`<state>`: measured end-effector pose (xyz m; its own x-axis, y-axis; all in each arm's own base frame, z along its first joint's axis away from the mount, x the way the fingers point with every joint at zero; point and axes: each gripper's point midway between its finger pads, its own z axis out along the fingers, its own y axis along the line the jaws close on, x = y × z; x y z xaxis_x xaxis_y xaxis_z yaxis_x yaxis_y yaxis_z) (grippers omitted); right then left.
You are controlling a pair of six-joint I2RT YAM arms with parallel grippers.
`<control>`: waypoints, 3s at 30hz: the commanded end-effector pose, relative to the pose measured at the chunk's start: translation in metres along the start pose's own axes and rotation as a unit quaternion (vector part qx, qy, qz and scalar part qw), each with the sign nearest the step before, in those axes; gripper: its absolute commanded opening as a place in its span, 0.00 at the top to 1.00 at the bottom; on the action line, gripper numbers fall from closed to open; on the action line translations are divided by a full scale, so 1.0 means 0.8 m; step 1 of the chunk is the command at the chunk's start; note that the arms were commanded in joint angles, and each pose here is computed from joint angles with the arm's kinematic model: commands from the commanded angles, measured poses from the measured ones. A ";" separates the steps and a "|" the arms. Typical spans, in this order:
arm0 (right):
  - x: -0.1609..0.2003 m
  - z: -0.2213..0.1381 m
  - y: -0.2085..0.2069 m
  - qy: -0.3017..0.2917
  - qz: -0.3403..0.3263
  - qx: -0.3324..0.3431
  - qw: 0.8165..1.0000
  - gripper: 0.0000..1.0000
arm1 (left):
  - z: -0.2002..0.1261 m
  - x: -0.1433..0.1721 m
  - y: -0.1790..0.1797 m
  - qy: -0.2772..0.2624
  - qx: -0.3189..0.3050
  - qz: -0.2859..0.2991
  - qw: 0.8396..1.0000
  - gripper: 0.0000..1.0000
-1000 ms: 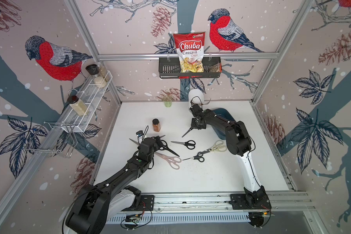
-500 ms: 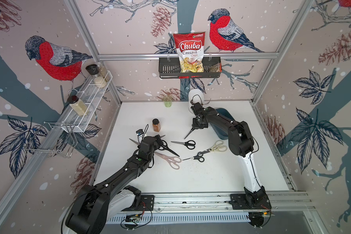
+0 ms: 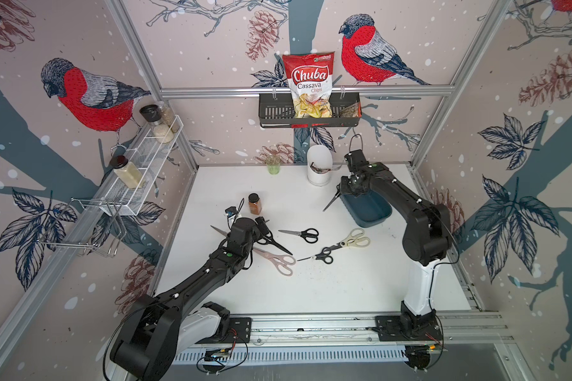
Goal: Put the scissors into the storage box
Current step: Place the scissors in the storage box, then pick up the scissors from the center of the board.
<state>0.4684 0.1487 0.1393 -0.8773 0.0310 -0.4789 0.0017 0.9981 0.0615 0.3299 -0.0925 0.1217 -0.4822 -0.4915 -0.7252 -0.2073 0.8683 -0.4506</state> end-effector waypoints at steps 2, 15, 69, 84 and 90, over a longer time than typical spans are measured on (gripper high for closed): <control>-0.020 -0.006 -0.059 -0.038 -0.006 0.039 0.998 1.00 | 0.004 0.006 -0.010 0.020 0.010 -0.012 1.000 0.04; -0.054 0.004 -0.171 -0.091 -0.001 0.152 0.984 1.00 | 0.028 0.026 -0.046 0.066 0.031 -0.021 0.997 0.04; 0.245 -0.036 0.010 0.093 0.009 -0.093 0.991 0.39 | 0.043 0.051 -0.085 0.133 0.060 0.030 0.989 0.04; 0.195 0.010 -0.011 0.058 0.126 -0.018 0.990 0.57 | 0.048 0.076 -0.083 0.151 0.054 0.041 0.986 0.04; 0.203 0.023 -0.006 0.073 0.126 -0.005 0.989 0.64 | 0.049 0.081 -0.073 0.150 0.043 0.054 0.986 0.05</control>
<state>0.3326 0.1512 0.0463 -0.9205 0.2399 -0.3085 0.1904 0.9647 0.1821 0.3455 -0.1811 0.0840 -0.7337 -0.3618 -0.5751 -0.0785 0.8859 -0.4573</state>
